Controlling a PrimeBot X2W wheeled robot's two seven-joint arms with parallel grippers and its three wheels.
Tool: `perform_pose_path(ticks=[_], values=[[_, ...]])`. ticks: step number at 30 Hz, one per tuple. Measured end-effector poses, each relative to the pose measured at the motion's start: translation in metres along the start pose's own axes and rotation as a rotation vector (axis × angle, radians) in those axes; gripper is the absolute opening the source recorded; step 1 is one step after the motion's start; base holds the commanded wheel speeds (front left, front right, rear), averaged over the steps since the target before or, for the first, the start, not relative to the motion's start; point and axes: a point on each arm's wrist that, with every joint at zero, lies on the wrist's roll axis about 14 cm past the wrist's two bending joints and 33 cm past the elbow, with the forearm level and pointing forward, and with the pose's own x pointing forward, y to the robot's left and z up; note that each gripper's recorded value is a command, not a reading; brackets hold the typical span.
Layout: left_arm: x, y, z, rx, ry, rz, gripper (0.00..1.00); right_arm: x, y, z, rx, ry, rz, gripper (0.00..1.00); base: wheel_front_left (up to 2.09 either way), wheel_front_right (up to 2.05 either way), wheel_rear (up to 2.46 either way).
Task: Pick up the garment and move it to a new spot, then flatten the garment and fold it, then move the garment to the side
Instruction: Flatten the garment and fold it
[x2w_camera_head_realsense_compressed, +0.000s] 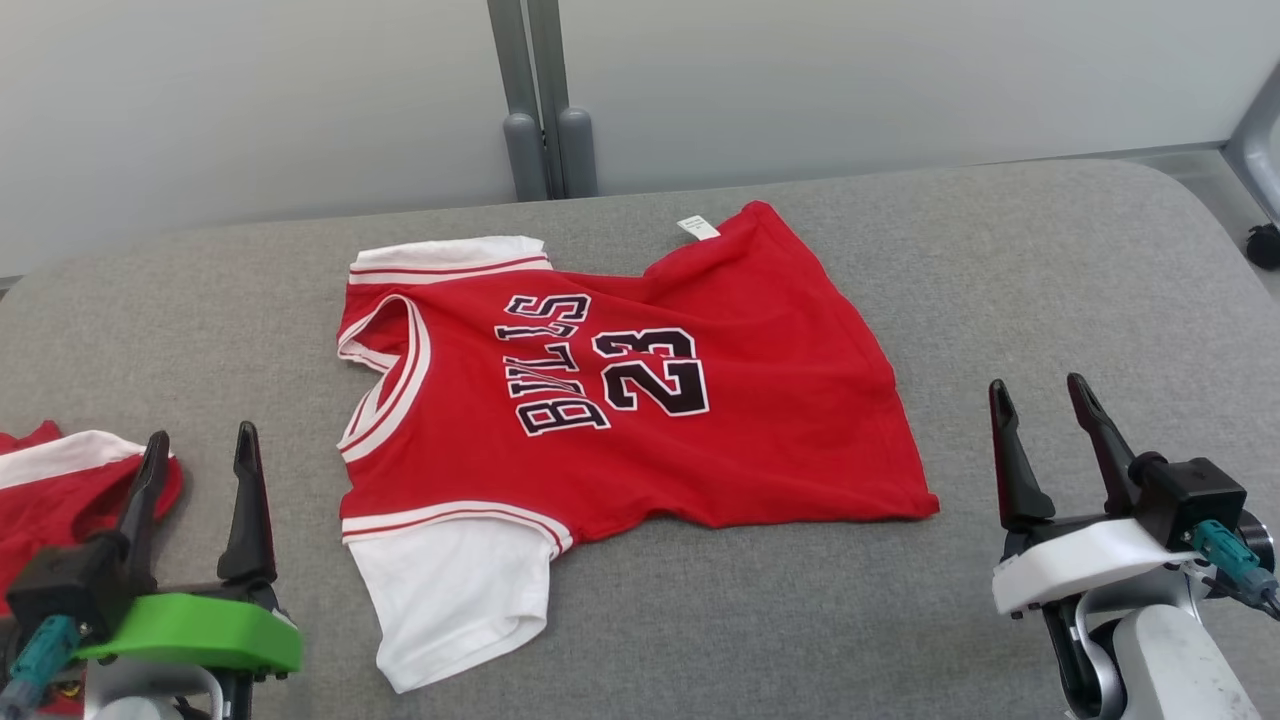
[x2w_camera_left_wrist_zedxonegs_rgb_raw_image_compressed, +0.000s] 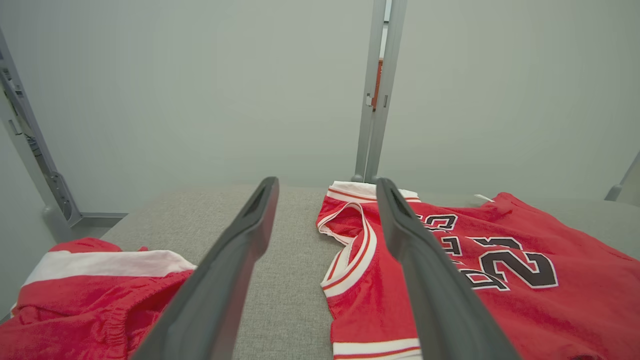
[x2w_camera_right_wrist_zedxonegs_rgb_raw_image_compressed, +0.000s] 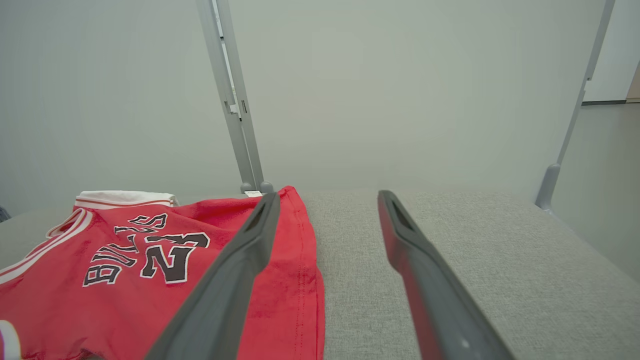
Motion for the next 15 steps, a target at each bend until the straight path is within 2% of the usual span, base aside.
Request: perform_pose_path(ticks=[2, 6, 15], values=[[-0.012, -0.001, -0.003, -0.033, 0.000, 0.028, 1.00, 0.000, 0.004, 0.003, 0.002, -0.010, 0.010, 1.00, 0.00, 0.00, 0.00], [-0.026, -0.004, -0.011, -0.029, 0.011, 0.025, 1.00, -0.006, 0.010, -0.004, -0.001, 0.011, 0.029, 1.00, 0.00, 0.00, 0.00], [-0.032, -0.015, -0.025, -0.069, 0.031, 0.020, 1.00, -0.016, 0.004, -0.014, -0.015, 0.044, 0.016, 1.00, 0.00, 0.00, 0.00]])
